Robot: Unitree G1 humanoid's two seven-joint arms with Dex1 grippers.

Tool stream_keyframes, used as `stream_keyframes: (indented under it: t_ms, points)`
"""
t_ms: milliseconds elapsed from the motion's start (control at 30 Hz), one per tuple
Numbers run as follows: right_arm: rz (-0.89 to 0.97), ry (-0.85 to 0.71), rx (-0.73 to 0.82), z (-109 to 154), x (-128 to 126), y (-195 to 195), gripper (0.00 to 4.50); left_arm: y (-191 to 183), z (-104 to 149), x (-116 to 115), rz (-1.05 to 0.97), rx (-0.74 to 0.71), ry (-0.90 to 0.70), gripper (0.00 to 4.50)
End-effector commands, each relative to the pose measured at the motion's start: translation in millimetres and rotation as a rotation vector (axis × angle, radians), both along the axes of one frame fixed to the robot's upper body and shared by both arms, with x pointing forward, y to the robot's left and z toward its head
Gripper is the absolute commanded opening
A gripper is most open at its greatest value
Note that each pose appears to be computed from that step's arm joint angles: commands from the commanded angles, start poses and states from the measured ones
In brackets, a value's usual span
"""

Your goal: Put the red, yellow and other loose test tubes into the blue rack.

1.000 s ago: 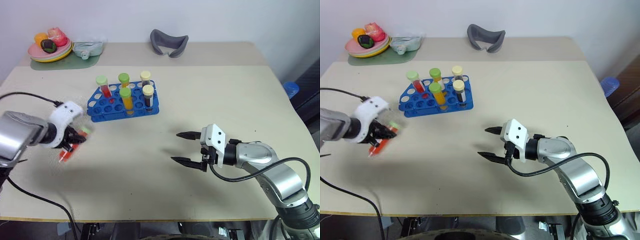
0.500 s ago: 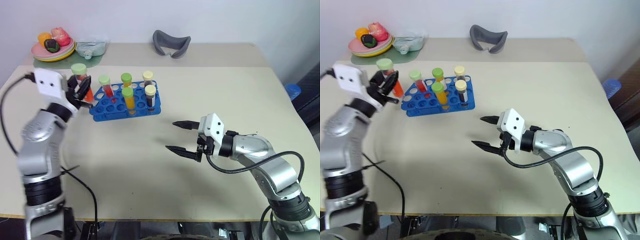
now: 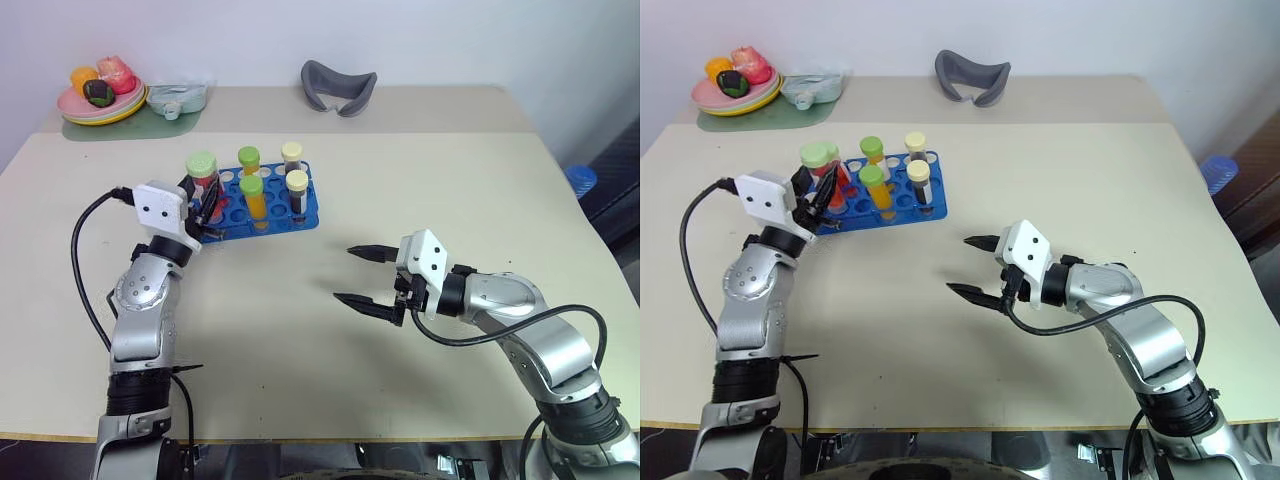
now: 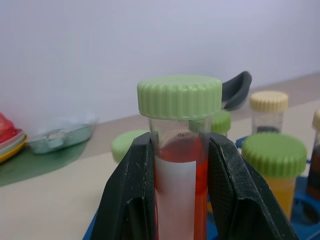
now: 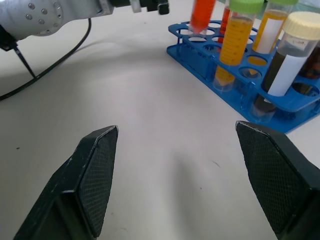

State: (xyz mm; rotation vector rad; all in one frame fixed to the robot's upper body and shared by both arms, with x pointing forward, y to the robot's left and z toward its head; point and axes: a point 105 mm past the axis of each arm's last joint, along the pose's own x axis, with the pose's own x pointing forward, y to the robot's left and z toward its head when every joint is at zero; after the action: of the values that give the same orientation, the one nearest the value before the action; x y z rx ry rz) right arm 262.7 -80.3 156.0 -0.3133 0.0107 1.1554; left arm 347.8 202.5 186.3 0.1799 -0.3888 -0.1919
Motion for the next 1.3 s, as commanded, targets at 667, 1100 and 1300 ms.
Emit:
stream_keyframes:
  t_ms: [667, 1100, 1300]
  points:
    - [0.019, -0.049, 0.026, 13, -4, 5, 3.85, -7, -9, 5, -0.025, -0.074, -0.022, 0.83]
    - [0.014, -0.042, 0.028, 12, -4, 1, 3.85, 15, -2, -13, -0.009, -0.127, -0.01, 4.07]
    - [-0.057, -0.055, 0.006, 18, 9, -24, 3.85, 51, 9, -47, 0.002, -0.067, 0.058, 4.07]
